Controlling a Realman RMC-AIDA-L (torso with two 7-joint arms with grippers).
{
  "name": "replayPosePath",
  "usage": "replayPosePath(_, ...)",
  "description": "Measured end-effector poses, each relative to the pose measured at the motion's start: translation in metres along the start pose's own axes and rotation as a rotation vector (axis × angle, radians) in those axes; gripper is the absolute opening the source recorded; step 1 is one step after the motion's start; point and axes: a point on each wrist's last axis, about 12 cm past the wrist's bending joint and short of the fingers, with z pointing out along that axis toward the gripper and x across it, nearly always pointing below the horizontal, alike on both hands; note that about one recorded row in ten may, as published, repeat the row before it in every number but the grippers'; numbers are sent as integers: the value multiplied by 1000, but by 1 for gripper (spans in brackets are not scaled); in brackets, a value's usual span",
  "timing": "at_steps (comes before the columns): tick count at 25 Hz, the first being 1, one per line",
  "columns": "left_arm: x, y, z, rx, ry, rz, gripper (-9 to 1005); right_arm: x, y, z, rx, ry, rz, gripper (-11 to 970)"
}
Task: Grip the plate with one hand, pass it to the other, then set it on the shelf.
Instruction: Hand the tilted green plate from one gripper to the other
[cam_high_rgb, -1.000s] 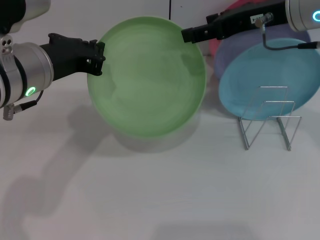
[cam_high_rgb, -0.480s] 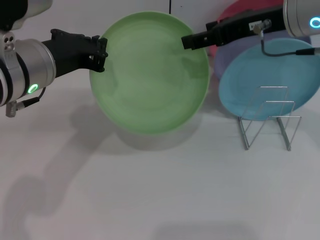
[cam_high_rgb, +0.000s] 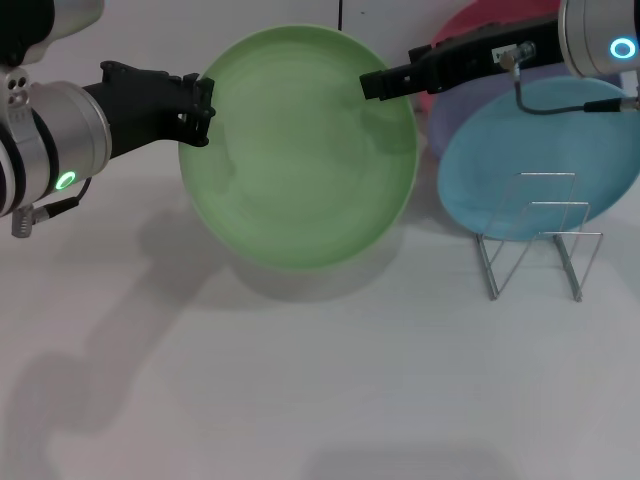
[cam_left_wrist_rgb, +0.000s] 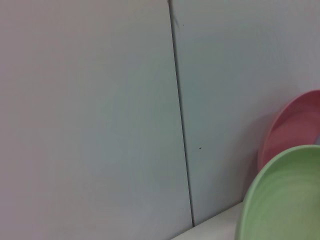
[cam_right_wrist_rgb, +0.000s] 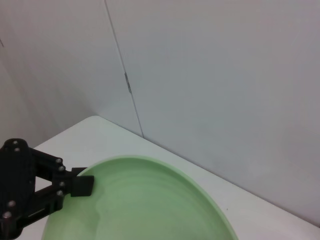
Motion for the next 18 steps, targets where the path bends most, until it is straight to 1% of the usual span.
replayPosePath(11,-1,-1,1,6,1,2,41,1,2,12,-14,20,-9,824)
replayPosePath(18,-1,-1,1,7,1,3,41,-1,3,13,-16,19,-15,825)
